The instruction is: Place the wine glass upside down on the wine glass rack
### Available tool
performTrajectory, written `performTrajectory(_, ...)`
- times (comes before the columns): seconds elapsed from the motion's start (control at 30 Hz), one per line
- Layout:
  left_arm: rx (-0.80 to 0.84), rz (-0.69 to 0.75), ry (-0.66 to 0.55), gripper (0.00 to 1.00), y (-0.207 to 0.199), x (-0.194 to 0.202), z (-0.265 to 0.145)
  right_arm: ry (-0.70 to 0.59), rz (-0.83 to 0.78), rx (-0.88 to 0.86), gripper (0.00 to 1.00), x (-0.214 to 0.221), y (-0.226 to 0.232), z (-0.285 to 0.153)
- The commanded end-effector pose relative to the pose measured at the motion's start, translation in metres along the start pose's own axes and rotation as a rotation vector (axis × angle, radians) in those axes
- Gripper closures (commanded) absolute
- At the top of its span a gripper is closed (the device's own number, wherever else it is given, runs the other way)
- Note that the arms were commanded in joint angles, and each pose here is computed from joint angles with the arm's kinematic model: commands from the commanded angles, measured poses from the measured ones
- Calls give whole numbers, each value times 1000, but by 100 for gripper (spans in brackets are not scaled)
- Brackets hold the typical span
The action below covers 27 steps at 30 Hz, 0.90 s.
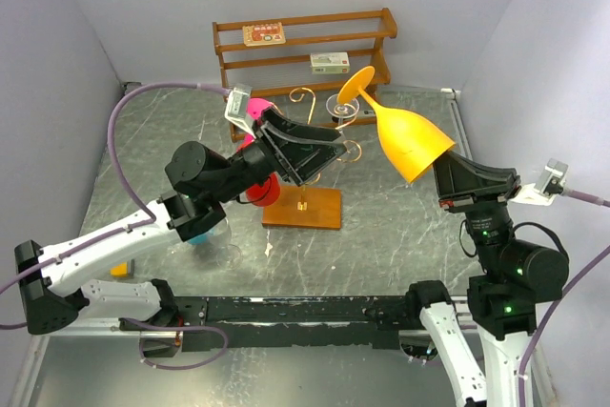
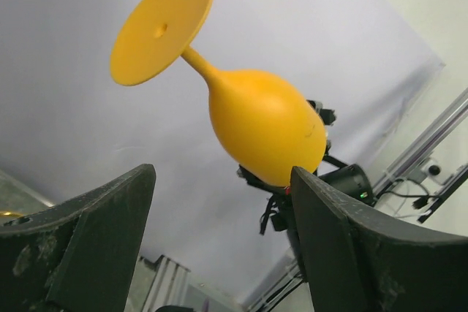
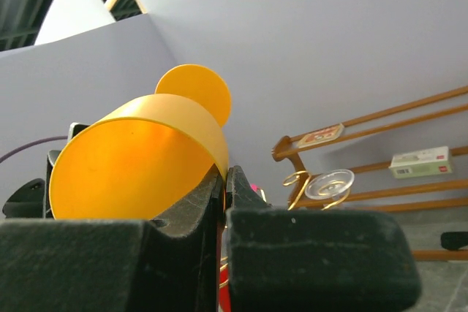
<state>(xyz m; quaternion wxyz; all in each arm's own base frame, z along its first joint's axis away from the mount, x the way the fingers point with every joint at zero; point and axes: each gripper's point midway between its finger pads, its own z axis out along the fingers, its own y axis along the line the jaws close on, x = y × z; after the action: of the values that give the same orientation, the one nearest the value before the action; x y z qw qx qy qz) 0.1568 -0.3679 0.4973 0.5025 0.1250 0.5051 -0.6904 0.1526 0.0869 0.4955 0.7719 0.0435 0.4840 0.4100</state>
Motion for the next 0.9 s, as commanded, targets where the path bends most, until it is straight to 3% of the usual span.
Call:
performTrajectory(0.0,77,-65,-182,15,-32,-39,4,-12,26,-114,100,-5,22,4)
performTrajectory(0.27,84,-132,-278,15,-38,-47,14,27,70,-177,100,7,26,9)
performTrajectory(0.5,22,-141,-272,19,-31,-41,38,59,118,-244,100,18,33,10)
performTrajectory(0.87,-1,-192,-376,28,-23,-55,25,162,93,-300,100,36,40,1)
